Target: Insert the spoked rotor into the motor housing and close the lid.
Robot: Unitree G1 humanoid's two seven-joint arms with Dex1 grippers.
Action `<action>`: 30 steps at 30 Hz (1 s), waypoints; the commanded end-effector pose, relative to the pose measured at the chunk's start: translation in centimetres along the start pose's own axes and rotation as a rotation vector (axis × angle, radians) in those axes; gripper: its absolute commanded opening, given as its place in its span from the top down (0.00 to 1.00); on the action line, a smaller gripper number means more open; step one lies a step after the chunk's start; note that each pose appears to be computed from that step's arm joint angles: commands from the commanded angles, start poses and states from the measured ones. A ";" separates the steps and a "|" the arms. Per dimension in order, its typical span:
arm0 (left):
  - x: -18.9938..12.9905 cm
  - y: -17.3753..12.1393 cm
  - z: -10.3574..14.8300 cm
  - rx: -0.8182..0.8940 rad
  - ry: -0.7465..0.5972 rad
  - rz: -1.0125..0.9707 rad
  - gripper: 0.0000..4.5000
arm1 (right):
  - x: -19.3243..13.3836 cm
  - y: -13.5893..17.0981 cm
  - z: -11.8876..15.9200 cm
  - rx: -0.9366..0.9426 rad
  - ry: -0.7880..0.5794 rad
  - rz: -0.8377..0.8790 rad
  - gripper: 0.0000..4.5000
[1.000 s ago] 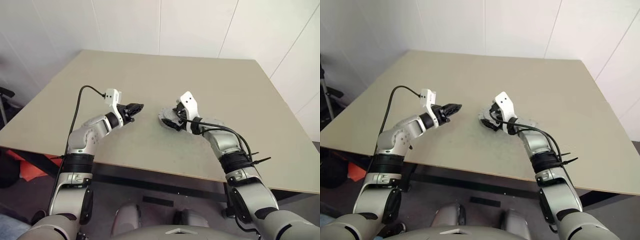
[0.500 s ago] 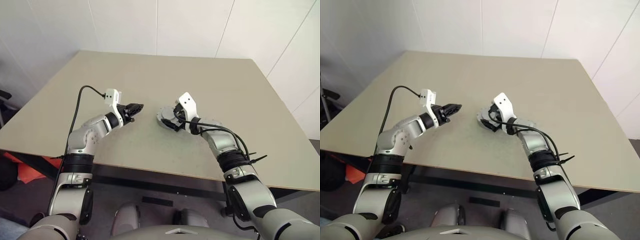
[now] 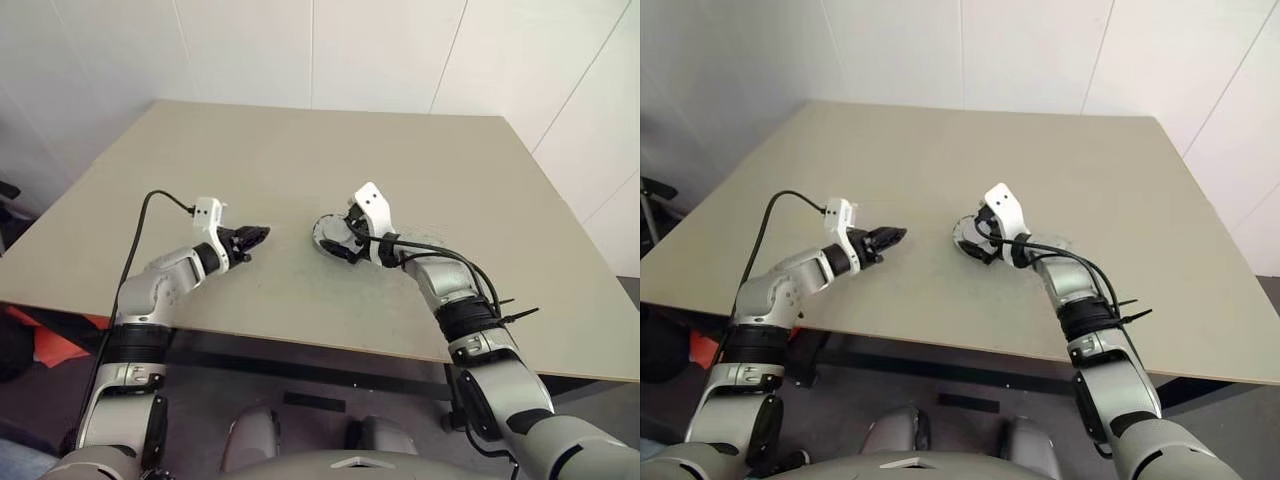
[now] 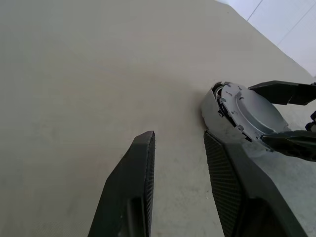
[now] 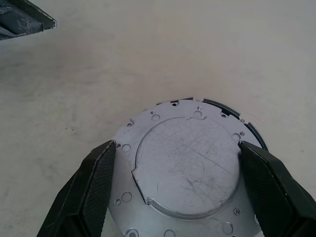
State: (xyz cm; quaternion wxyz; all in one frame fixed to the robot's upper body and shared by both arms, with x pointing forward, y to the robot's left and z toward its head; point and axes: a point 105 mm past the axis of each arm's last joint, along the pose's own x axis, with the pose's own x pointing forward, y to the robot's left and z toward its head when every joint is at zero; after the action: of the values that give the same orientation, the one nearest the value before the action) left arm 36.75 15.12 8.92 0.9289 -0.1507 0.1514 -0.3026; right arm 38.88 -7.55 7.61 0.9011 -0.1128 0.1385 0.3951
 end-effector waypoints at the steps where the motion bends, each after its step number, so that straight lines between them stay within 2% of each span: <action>1: -0.2 -0.5 1.4 0.034 -0.044 -0.011 0.63 | 0.4 0.1 0.1 -0.005 0.001 -0.007 0.01; 8: 0.1 -1.0 0.9 0.034 -0.035 -0.015 0.63 | 0.7 -0.3 0.8 -0.002 -0.024 -0.024 0.01; 10: 0.1 -1.0 1.0 0.036 -0.036 -0.016 0.63 | 0.7 -0.5 0.7 0.004 -0.026 -0.032 0.10; 13: 0.1 -1.0 1.1 0.038 -0.035 -0.017 0.63 | 0.7 -0.5 0.6 -0.007 -0.026 -0.036 0.29; 19: 0.3 -1.0 1.0 0.038 -0.032 -0.018 0.63 | 0.6 -0.8 0.8 -0.025 -0.033 -0.056 0.30; 25: 0.3 -1.2 0.9 0.036 -0.027 -0.020 0.63 | 0.5 -0.8 3.6 0.010 -0.112 -0.047 0.30; 30: 0.4 -1.3 0.7 0.033 -0.023 -0.023 0.63 | 0.9 -1.0 2.8 0.016 -0.074 -0.065 0.30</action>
State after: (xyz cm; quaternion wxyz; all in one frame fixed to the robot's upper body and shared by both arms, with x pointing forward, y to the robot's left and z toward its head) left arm 36.38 14.22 8.39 0.9254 -0.1552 0.1589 -0.3071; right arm 40.07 -7.16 8.16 0.9150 -0.0967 0.1326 0.3685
